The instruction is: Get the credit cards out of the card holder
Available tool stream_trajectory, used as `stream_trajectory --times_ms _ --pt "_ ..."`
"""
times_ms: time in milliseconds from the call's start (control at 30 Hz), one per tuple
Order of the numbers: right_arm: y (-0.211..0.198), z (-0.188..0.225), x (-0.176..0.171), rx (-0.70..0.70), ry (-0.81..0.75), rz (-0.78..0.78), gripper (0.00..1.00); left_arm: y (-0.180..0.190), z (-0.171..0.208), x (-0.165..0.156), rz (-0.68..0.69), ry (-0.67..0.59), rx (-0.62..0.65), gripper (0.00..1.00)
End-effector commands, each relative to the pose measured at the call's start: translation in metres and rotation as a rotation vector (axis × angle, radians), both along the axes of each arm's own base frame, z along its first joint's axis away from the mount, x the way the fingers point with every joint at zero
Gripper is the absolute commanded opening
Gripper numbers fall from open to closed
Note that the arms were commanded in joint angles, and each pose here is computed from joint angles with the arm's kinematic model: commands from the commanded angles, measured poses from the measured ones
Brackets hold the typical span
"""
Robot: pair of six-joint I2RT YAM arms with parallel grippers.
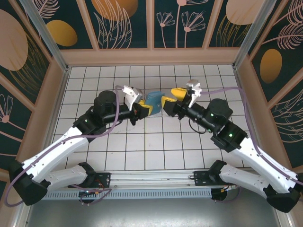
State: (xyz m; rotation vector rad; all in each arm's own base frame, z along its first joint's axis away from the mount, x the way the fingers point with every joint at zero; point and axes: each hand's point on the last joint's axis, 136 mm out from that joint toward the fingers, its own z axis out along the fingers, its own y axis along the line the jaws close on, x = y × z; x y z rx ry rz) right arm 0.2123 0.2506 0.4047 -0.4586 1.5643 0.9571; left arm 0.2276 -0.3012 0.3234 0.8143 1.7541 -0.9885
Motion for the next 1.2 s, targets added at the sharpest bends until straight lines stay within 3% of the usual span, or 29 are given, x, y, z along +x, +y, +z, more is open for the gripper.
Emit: stream_trajectory --times_ms 0,100,200,300,433,600,1167 --pt "-0.002 -0.032 0.026 -0.021 0.206 -0.108 0.66 0.006 0.007 0.026 0.162 0.047 -0.079 0.0" --pt "-0.004 -0.051 0.036 -0.013 0.307 -0.131 0.64 0.004 0.003 0.025 0.166 0.091 -0.141 0.0" --pt "0.007 -0.065 0.021 -0.129 0.186 -0.007 0.58 -0.006 0.001 0.018 0.1 0.139 -0.124 0.0" --pt "0.0 -0.069 0.009 -0.267 -0.042 0.024 0.55 -0.01 0.001 0.011 0.055 0.18 -0.107 0.0" --pt "0.005 -0.083 -0.017 -0.488 -0.464 0.15 0.5 -0.014 -0.007 0.004 0.016 0.247 -0.072 0.0" --pt "0.018 -0.088 -0.027 -0.674 -0.757 0.243 0.47 -0.019 -0.017 0.003 0.012 0.325 -0.076 0.0" --pt "0.015 -0.074 0.0 -0.845 -0.874 0.118 0.42 -0.017 -0.03 -0.003 -0.015 0.32 -0.019 0.0"
